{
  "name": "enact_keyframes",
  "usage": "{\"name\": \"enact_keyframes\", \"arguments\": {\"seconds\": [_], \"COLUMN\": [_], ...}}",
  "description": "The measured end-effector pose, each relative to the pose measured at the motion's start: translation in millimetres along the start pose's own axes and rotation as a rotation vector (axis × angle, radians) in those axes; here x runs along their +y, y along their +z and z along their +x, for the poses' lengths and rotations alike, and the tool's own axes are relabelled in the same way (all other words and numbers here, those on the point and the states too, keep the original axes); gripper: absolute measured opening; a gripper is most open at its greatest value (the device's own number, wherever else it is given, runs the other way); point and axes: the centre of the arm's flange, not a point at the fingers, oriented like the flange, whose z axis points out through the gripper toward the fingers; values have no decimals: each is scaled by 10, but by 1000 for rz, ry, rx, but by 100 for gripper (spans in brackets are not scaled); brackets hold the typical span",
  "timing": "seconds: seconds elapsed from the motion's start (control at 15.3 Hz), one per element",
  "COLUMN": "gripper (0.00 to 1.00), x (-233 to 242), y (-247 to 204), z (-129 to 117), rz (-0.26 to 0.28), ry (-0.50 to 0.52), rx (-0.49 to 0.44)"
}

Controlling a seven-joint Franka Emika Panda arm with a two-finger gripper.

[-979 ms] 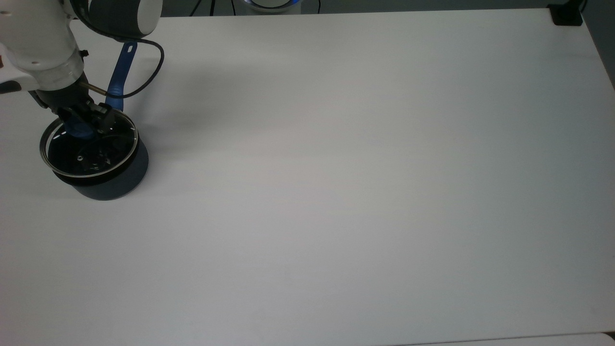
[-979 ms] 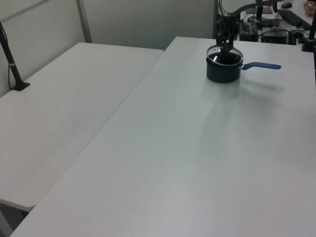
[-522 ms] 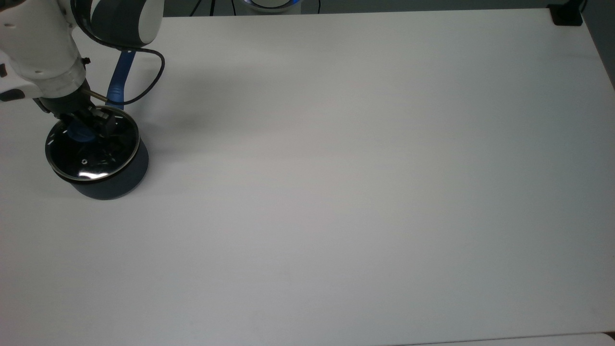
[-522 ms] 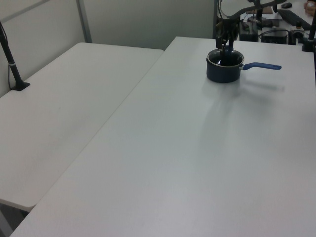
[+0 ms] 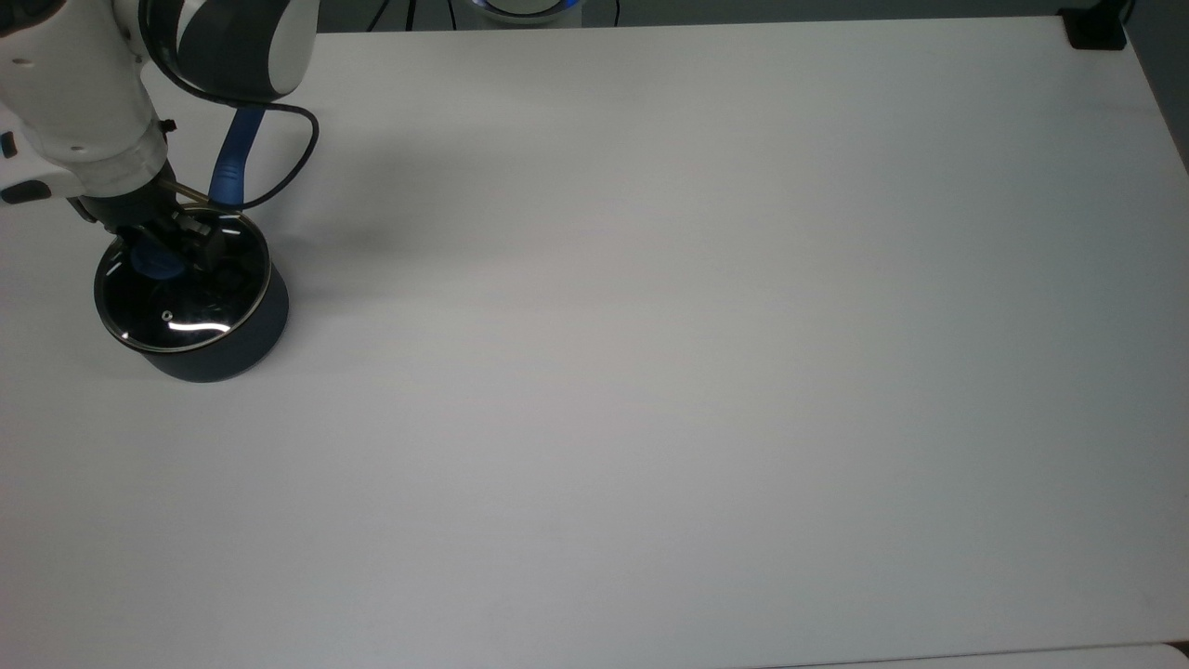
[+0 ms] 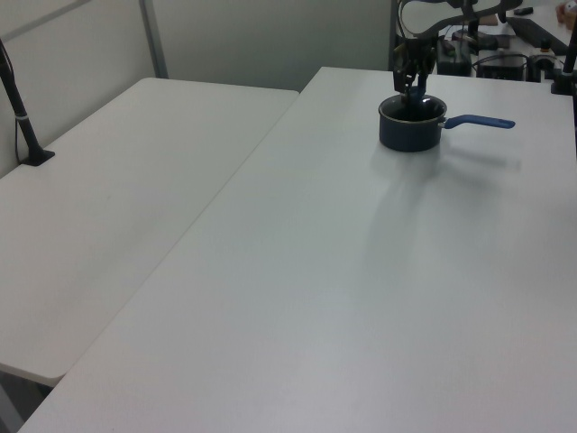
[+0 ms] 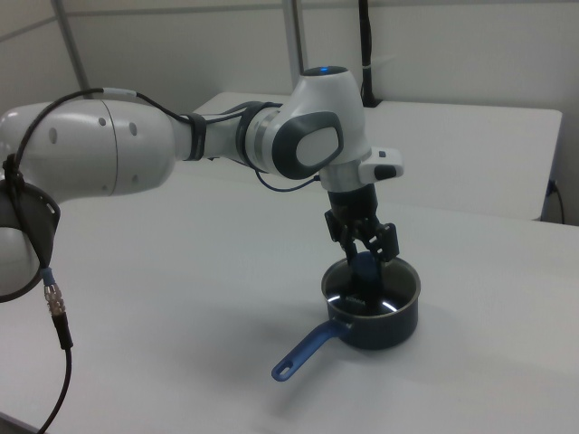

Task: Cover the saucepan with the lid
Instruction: 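Lower the lid onto the saucepan rim and settle it, then open the gripper, release the knob and raise away from the saucepan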

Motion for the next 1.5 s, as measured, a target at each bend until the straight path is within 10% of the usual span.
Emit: {"name": "enact_keyframes", "arguments": {"seconds": [0.26, 0.72, 1.3, 1.5], "gripper": [100, 100, 100, 100], "x": [-3, 9, -1764, -1892], "y": [31, -346, -1412, -1431], "z": [3, -35, -1344, -1418], "rz": [-1, 12, 63, 64], "ry": [0, 20, -229, -252], "rx": [-4, 44, -70, -70]}}
